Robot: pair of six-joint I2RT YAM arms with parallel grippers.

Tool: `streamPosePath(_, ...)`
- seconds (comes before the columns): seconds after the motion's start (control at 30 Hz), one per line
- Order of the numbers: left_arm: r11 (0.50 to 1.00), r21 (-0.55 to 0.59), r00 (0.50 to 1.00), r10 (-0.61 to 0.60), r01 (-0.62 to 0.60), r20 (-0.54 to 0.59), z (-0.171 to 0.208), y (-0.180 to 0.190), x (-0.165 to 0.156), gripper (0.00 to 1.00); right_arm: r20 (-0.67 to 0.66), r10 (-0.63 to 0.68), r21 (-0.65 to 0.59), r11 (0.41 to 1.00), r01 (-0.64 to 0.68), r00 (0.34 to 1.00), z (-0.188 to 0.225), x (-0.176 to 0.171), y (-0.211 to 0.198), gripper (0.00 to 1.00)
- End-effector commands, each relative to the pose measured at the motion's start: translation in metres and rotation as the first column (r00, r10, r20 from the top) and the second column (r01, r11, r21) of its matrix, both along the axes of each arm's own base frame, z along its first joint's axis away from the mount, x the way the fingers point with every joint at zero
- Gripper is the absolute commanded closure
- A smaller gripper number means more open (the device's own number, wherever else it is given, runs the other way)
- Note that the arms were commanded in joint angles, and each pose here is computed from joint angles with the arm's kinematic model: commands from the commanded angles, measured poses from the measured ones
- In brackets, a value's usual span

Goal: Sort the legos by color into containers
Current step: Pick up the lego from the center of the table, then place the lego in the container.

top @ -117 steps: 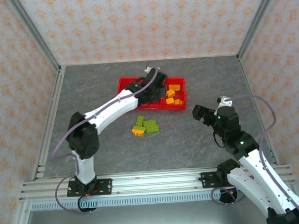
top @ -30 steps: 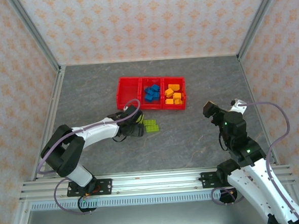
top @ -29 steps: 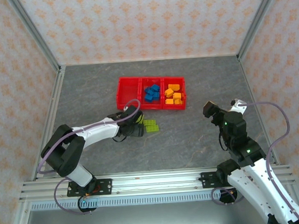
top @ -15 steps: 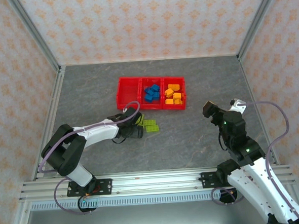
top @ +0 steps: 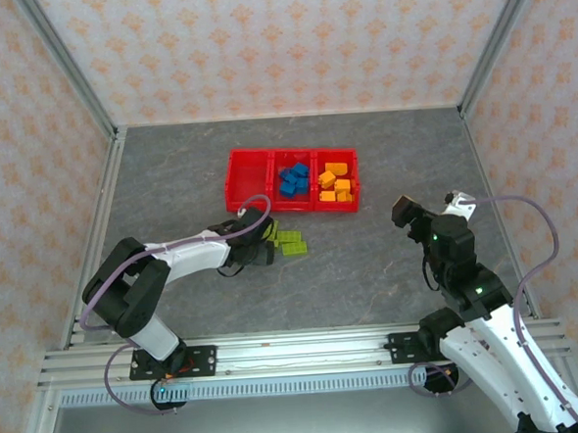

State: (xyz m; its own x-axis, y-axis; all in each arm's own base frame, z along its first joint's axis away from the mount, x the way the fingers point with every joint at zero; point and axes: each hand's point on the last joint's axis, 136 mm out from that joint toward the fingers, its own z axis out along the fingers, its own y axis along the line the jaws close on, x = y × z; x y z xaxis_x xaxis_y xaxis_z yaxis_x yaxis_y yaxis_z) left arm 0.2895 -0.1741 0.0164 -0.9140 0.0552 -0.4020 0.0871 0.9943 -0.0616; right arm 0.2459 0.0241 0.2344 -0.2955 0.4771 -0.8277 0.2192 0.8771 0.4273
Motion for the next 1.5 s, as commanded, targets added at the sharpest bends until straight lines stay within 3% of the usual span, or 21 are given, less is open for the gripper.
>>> streamPosePath(0.0, 1.000, -0.002, 1.000, -0.001, 0.001, -0.022, -0.010, 0.004, -0.007, 0.38, -0.004, -0.015, -0.013, 1.000, 0.015, 1.000, -0.002, 0.000, -0.003, 0.00)
streamPosePath(0.27, 1.000, 0.003, 1.000, 0.010, -0.010, -0.020, -0.006, 0.007, -0.009, 0.56, -0.005, -0.018, -0.012, 1.000, 0.018, 1.000, -0.003, 0.000, -0.004, 0.00)
streamPosePath(0.53, 0.999, 0.007, 0.999, 0.034, -0.034, -0.011, 0.005, 0.012, -0.010, 0.60, -0.006, -0.019, -0.011, 1.000, 0.019, 1.000, -0.003, 0.000, -0.004, 0.00)
streamPosePath(0.9, 0.989, -0.122, 0.982, 0.098, -0.079, 0.159, 0.094, 0.010, 0.001, 0.65, -0.004, -0.024, -0.012, 1.000, 0.024, 1.000, -0.003, 0.000, -0.004, 0.00)
streamPosePath(1.2, 0.976, -0.220, 0.943, 0.061, 0.013, 0.326, 0.183, -0.040, 0.067, 0.67, 0.001, -0.031, -0.010, 0.999, 0.031, 1.000, -0.001, -0.001, -0.006, 0.00)
streamPosePath(1.47, 0.962, -0.253, 0.934, -0.003, 0.099, 0.357, 0.200, -0.106, 0.140, 0.72, 0.029, -0.048, -0.001, 0.999, 0.048, 0.998, 0.007, -0.006, -0.011, 0.00)
